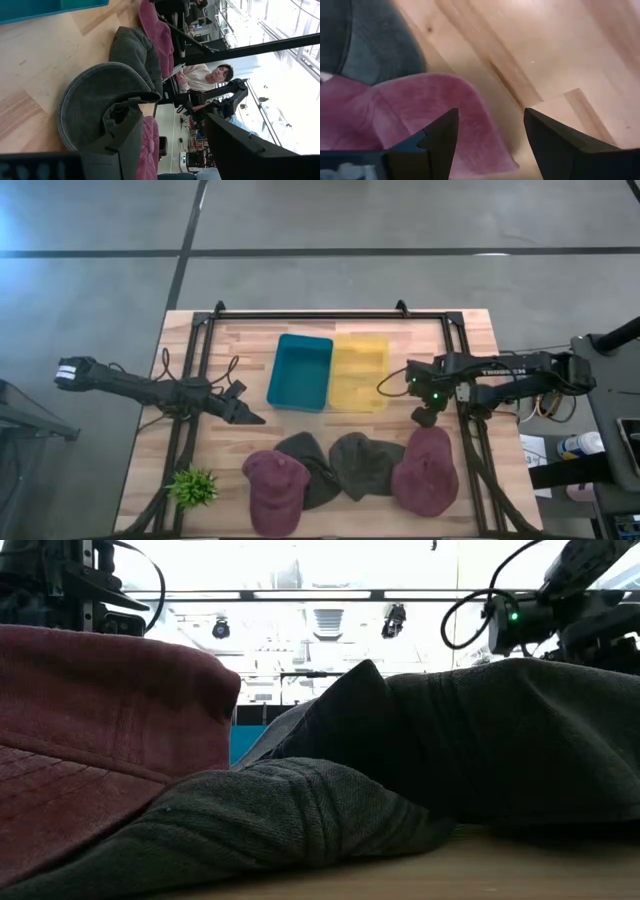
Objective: Pick & Place hat
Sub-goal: Put the right red cap into the yellow bin
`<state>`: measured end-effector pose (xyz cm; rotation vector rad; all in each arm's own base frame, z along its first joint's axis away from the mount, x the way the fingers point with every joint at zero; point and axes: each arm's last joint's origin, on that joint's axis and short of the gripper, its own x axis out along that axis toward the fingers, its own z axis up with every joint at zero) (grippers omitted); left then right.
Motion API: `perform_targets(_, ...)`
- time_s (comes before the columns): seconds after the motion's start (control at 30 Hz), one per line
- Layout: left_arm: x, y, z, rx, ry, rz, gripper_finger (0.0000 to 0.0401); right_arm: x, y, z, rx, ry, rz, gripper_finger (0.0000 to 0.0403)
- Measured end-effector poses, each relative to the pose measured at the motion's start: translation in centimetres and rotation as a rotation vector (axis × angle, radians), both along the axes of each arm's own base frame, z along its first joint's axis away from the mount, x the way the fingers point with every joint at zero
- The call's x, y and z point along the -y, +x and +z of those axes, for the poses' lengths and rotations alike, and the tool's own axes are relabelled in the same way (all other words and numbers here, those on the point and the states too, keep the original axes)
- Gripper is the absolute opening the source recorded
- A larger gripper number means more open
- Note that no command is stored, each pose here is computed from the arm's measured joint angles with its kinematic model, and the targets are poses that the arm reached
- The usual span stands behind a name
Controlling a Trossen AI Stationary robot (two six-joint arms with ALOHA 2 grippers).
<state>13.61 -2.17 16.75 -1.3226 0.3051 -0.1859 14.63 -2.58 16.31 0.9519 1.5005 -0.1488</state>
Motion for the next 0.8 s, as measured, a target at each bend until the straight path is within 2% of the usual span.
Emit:
perform_targets(0.13,0.0,0.0,0.0,0.0,-0.001,0.007,0.0206,0.4,-0.4,-0.3,-0.017,0.018,0.038,0.0221)
perform_targets(0.3,0.0,0.0,0.0,0.0,0.0,0.012,0.0206,0.5,-0.3,-0.8,-0.034,0.102,0.052,0.0221)
perform_targets(0.63,-0.1,0.1,0.0,-0.005,0.0,0.035,0.0206,0.1,0.5,-2.3,-0.016,0.393,0.08,0.0221)
perform_targets(0.8,-0.1,0.1,-0.1,-0.01,-0.007,0.036,0.0206,0.1,0.7,-2.9,-0.021,0.445,0.084,0.0219)
